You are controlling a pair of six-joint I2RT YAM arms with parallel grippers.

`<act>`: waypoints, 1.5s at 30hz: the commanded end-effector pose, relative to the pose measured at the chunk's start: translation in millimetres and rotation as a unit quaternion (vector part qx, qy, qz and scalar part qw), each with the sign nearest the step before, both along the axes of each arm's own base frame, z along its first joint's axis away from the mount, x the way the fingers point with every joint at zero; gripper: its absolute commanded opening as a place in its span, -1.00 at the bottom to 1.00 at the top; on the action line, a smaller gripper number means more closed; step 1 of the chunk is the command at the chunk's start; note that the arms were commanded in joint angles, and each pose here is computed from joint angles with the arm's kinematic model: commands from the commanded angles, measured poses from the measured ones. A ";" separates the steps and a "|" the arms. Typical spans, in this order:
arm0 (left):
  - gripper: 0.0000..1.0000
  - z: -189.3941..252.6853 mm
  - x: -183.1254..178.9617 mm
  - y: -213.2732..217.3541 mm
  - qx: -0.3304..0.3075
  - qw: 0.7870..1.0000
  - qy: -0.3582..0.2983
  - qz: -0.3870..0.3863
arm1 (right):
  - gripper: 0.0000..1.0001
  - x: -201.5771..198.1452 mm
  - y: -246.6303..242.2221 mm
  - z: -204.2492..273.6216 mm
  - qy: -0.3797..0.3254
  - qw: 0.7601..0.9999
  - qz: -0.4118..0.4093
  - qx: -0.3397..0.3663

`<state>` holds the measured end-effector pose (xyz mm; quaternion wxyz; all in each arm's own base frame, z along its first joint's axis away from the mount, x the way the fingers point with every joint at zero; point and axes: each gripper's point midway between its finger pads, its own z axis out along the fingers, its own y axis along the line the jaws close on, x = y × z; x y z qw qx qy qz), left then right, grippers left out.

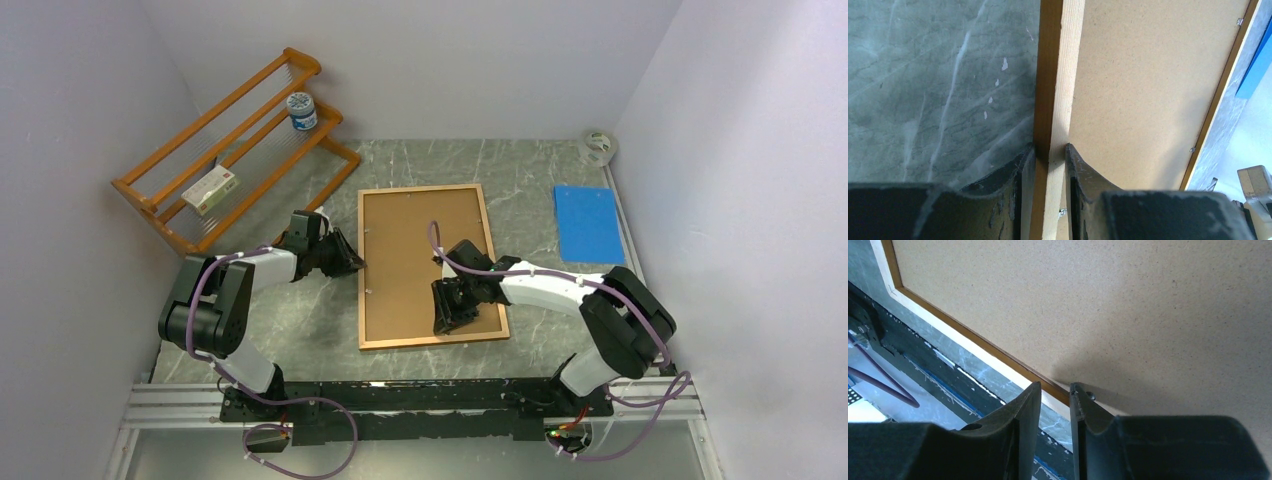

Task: Put the photo into the frame

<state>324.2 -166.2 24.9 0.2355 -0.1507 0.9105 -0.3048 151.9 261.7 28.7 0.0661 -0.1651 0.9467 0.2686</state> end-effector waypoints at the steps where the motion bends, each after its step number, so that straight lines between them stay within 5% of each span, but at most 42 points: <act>1: -0.41 -23.8 -24.0 7.3 0.023 0.999 0.047 0.001 | -0.31 3.6 2.4 18.6 -0.010 1.000 -0.009 0.003; 7: -0.37 -21.4 -23.9 7.1 0.022 0.999 0.045 0.001 | -0.11 42.9 6.7 56.9 -0.088 0.991 -0.099 0.024; 14: -0.28 -19.5 -24.9 7.7 0.021 0.999 0.041 0.003 | 0.07 78.1 -58.5 60.0 -0.168 0.946 -0.262 -0.091; 21: -0.20 -13.8 -24.6 6.6 0.013 0.999 0.032 0.008 | 0.30 96.4 -128.5 45.1 -0.170 0.906 -0.349 -0.167; 28: -0.35 -4.6 -26.5 -5.0 -0.024 0.999 0.023 -0.010 | 0.21 116.5 -130.1 54.6 -0.174 0.909 -0.349 -0.149; 36: -0.67 13.0 -40.4 -46.2 -0.155 0.984 0.009 -0.083 | 0.09 132.1 -102.9 59.3 -0.161 0.917 -0.348 -0.110; 45: -0.68 -1.9 -73.7 -67.4 -0.156 0.981 0.032 -0.108 | 0.11 124.6 -56.2 59.0 -0.164 0.936 -0.297 -0.096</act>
